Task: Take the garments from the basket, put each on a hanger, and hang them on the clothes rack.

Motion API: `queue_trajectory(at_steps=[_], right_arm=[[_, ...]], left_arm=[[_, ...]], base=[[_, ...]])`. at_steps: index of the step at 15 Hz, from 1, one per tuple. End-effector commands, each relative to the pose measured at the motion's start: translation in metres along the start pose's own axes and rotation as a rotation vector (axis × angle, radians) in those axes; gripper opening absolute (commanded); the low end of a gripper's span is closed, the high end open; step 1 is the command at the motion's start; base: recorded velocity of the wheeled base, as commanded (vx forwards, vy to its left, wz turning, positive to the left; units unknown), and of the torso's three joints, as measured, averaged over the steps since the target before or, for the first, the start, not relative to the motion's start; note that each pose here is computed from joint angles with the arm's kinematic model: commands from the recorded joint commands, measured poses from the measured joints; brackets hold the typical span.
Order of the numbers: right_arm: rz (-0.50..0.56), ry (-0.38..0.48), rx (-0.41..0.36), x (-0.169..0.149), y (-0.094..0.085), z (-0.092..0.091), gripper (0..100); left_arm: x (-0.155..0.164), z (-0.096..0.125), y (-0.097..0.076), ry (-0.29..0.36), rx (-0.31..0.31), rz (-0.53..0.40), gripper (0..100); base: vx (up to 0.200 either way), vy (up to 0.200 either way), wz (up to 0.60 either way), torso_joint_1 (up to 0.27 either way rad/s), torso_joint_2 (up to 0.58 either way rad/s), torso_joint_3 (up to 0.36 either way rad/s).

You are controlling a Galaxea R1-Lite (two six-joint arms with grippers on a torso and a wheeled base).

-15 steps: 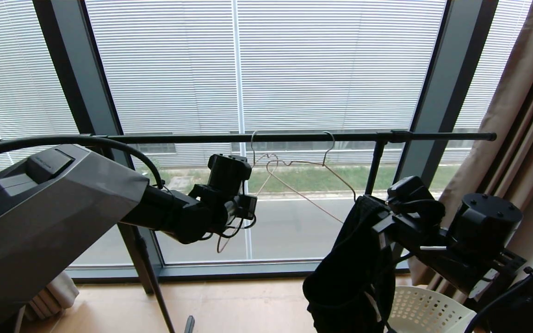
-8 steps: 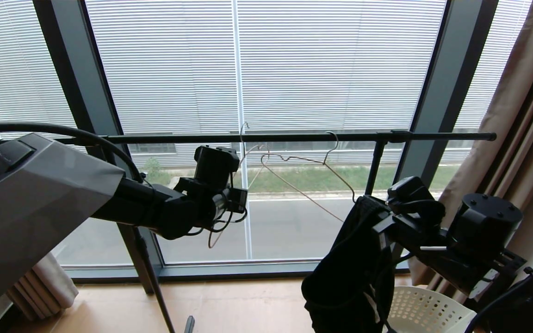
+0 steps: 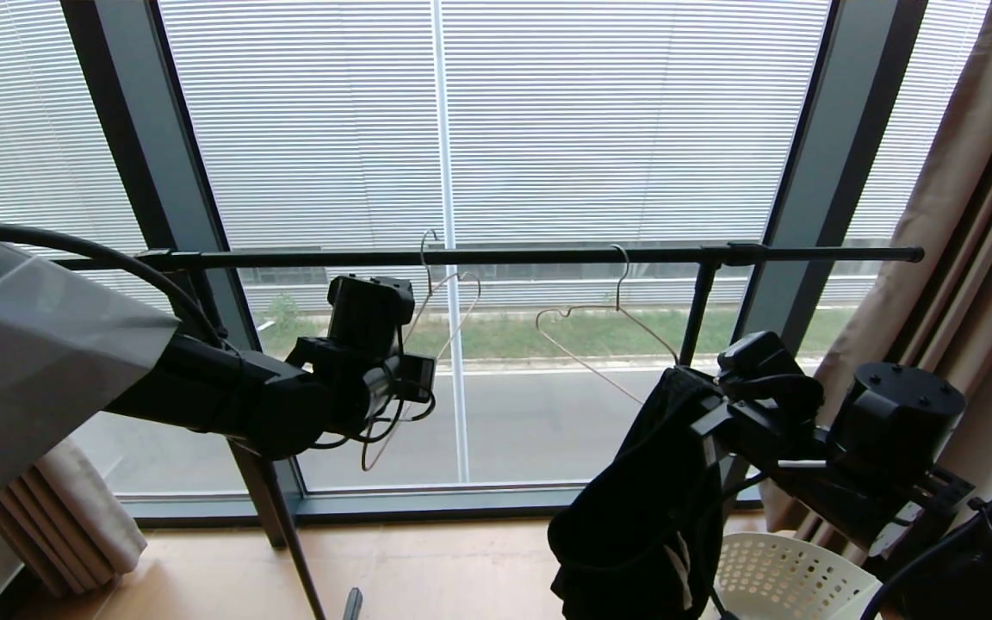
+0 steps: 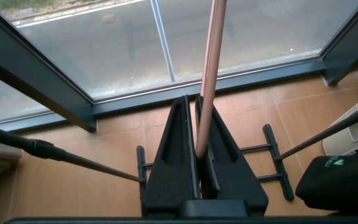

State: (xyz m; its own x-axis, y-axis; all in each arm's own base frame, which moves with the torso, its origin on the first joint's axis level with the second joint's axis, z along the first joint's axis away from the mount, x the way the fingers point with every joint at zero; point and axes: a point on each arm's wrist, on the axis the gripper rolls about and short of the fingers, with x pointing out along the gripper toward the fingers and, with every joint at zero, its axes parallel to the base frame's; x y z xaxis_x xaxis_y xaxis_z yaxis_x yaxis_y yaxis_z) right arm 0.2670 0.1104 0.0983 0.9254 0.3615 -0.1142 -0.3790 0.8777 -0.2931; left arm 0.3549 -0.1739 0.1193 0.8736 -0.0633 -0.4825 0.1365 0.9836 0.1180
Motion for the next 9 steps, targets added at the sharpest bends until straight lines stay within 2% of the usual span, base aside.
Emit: queue_trajectory(at_steps=[1,9], right_arm=[[0.001,0.002,-0.001,0.000,0.000,-0.001,0],[0.004,0.007,0.001,0.000,0.001,-0.002,0]], left_arm=[[-0.017,0.008,0.007,-0.041,-0.017,-0.001,0],[-0.050,-0.003,0.006,-0.073,-0.003,-0.037,0]], base=[[0.000,0.000,0.00,0.000,0.00,0.000],[0.000,0.000,0.00,0.000,0.00,0.000]])
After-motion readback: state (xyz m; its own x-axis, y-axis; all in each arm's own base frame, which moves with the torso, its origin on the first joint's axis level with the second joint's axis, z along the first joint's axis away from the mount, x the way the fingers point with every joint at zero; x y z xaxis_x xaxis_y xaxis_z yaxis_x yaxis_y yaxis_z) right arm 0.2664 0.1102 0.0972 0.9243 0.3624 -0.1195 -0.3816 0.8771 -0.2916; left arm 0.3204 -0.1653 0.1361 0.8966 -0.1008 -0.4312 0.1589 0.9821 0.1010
